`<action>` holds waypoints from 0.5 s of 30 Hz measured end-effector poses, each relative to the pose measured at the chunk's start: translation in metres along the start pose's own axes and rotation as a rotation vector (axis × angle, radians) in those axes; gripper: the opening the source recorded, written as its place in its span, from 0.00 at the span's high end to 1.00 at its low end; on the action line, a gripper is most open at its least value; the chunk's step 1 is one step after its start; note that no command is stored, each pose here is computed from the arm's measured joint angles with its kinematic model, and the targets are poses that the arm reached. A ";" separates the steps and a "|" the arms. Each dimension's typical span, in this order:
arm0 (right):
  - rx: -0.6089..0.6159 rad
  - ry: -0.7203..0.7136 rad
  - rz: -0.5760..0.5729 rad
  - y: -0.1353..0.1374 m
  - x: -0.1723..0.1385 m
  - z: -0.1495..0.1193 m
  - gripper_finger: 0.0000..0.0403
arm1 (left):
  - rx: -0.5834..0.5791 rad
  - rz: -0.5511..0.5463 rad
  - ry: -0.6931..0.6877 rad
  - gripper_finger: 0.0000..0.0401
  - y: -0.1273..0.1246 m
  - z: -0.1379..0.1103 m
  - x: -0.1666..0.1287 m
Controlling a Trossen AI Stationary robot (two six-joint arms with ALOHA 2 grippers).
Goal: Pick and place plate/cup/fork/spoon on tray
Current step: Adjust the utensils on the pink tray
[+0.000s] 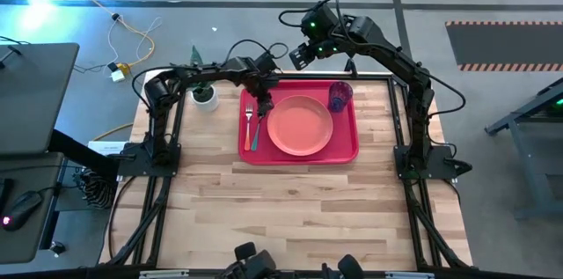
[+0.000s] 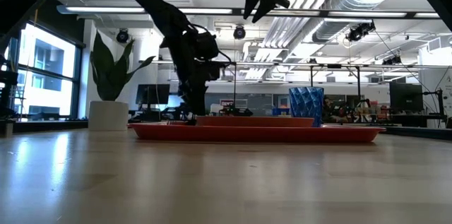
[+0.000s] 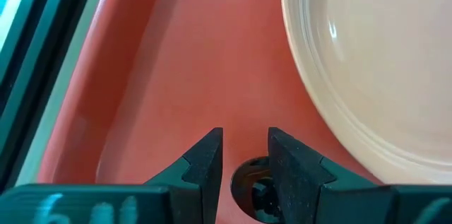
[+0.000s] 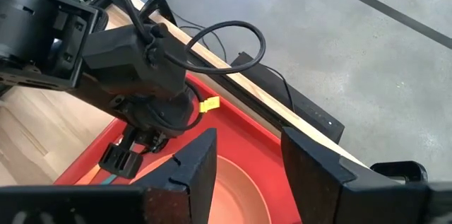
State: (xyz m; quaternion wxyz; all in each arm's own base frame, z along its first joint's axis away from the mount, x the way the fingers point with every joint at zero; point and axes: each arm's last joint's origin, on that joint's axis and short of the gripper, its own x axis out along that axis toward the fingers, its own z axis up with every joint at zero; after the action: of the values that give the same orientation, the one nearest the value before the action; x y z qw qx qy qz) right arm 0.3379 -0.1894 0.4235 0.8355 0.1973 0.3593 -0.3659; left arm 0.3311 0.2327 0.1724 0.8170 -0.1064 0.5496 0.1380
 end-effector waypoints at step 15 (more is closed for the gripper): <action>0.001 0.000 0.000 0.000 0.000 0.000 0.63 | -0.013 -0.009 0.046 0.74 -0.001 -0.004 0.004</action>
State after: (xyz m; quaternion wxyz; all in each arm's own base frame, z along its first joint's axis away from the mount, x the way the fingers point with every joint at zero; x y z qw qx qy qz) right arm 0.3379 -0.1894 0.4235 0.8353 0.1979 0.3591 -0.3662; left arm 0.3294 0.2309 0.1669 0.8041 -0.1173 0.5669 0.1351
